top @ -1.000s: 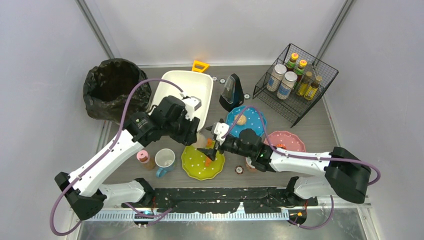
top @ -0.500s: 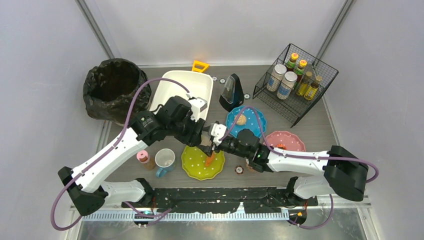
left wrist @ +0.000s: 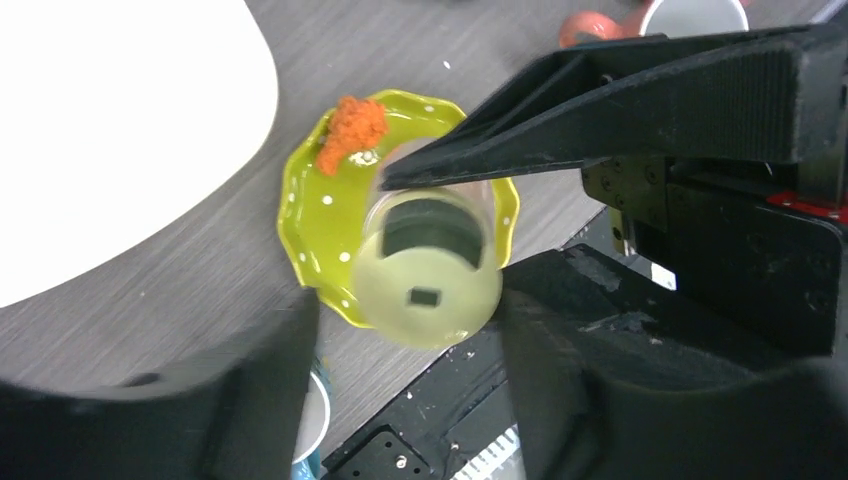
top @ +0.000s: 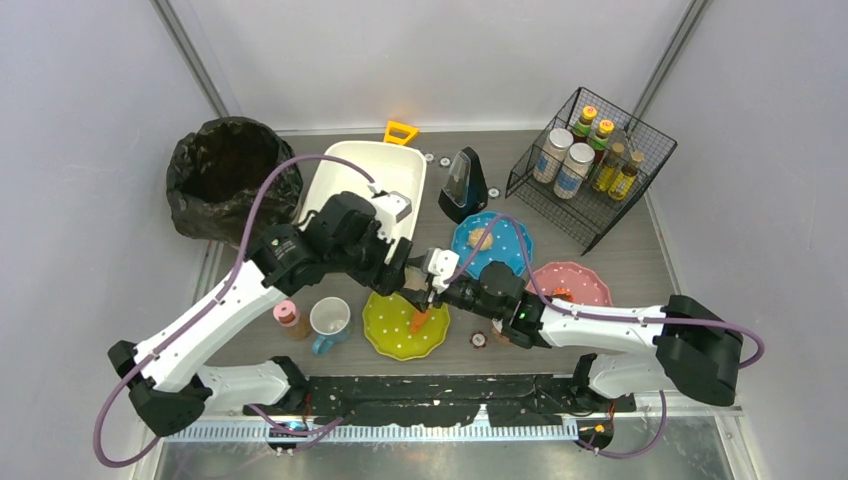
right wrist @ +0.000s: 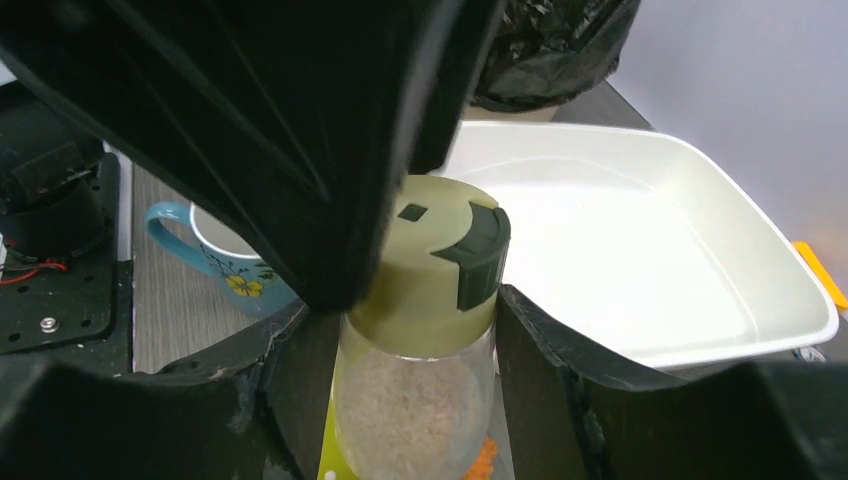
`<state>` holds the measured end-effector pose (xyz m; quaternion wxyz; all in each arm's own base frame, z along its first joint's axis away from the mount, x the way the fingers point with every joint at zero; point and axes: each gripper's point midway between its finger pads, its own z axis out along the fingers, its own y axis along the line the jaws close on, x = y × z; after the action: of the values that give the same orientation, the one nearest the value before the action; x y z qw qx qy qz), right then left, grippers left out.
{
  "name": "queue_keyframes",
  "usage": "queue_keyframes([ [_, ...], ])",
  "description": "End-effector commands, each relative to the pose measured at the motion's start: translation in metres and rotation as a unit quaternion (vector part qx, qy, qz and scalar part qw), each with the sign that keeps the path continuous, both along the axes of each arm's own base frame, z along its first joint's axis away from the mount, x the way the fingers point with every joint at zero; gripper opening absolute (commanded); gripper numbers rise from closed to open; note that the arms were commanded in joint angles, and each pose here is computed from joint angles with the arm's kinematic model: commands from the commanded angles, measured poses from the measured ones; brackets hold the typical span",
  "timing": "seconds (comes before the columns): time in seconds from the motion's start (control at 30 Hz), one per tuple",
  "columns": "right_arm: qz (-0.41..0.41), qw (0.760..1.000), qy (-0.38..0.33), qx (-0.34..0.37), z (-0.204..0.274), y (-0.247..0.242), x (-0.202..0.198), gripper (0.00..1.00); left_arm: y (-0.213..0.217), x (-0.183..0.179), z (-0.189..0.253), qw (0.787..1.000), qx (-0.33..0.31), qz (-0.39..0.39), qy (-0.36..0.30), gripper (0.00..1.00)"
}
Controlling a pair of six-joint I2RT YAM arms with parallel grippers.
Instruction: Clear the kitchen counter
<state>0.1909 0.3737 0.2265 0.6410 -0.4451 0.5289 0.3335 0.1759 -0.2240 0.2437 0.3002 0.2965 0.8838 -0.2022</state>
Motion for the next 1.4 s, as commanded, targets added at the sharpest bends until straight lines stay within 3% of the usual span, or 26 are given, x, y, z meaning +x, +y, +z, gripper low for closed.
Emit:
queue_keyframes([
  [0.0, -0.053, 0.999, 0.0, 0.008, 0.003, -0.017, 0.015, 0.13, 0.011, 0.001, 0.047, 0.997, -0.043, 0.002, -0.071, 0.78],
  [0.13, -0.083, 0.997, 0.001, 0.0, -0.002, -0.028, 0.025, 0.12, 0.028, 0.008, 0.065, 0.99, -0.058, 0.04, -0.118, 0.99],
  [0.43, -0.188, 0.981, 0.017, 0.032, 0.02, -0.082, 0.08, 0.11, 0.1, 0.028, 0.065, 0.958, -0.053, 0.197, -0.202, 1.0],
  [0.57, -0.285, 0.956, 0.022, 0.066, 0.038, -0.133, 0.123, 0.1, 0.15, 0.037, 0.031, 0.932, -0.036, 0.305, -0.193, 1.0],
  [0.77, -0.437, 0.891, 0.023, 0.119, 0.06, -0.221, 0.185, 0.06, 0.207, 0.036, -0.017, 0.887, -0.005, 0.422, -0.187, 1.0],
  [0.97, -0.518, 0.839, 0.003, 0.166, 0.077, -0.288, 0.23, 0.06, 0.229, 0.037, -0.037, 0.856, 0.011, 0.468, -0.221, 1.0],
  [1.1, -0.545, 0.822, -0.005, 0.167, 0.075, -0.311, 0.258, 0.06, 0.24, 0.037, -0.034, 0.842, 0.025, 0.484, -0.239, 1.0],
  [1.37, -0.57, 0.805, -0.014, 0.163, 0.035, -0.33, 0.294, 0.06, 0.238, 0.036, -0.034, 0.843, 0.016, 0.476, -0.249, 0.99],
])
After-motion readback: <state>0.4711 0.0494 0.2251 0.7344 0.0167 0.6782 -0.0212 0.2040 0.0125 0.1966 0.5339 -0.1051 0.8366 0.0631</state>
